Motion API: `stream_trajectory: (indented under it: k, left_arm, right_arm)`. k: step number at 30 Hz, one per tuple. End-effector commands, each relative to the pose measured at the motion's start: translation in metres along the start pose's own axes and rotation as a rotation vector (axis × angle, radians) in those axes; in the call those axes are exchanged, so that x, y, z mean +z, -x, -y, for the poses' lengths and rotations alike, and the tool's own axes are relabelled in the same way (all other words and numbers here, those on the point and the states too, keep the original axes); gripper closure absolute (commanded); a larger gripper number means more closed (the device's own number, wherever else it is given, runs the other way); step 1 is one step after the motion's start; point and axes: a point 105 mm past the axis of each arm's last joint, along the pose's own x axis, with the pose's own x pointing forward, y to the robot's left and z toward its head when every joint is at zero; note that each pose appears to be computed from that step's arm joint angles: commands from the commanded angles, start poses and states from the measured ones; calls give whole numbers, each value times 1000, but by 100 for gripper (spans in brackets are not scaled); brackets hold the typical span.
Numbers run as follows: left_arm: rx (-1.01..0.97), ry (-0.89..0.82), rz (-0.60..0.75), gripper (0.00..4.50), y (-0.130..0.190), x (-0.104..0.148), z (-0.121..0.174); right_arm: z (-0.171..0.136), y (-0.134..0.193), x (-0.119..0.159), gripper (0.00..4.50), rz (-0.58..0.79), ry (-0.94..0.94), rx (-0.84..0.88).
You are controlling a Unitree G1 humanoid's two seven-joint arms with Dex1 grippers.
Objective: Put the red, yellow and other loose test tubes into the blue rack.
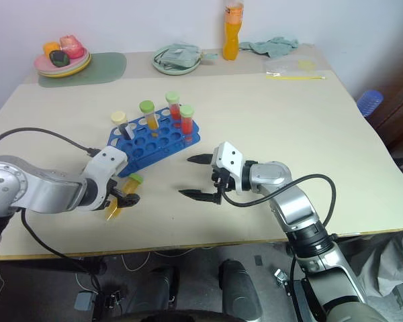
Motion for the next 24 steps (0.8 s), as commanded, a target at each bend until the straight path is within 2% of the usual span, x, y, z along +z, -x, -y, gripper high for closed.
stream_trajectory:
  k: [1,2,8,13,15,17,19,20,24]
  left_arm:
    - [20,59,11,56,0,7,5]
    - [23,66,8,84,-1,7,6]
    - [44,79,1,369,-6,7,7]
    - [64,41,19,374,2,9,3]
    - [76,20,80,374,11,17,2]
    - [122,-26,257,374,29,37,-3]
    - [101,-103,544,374,55,64,5]
    - [151,-141,655,374,65,71,3]
    - [167,-151,899,374,67,84,8]
  right_arm:
    - [-6,-3,12,0,40,37,18]
    - [-6,-3,13,0,41,36,20]
    - [-9,-5,14,0,44,35,24]
    - [-9,-4,14,0,43,32,20]
    - [-9,-3,13,0,40,29,14]
    - [-5,0,9,0,22,15,-21]
    - [0,4,1,0,-5,0,-72]
    - [3,5,-5,0,-22,-7,-113]
    - [4,4,-16,0,-34,-56,-188]
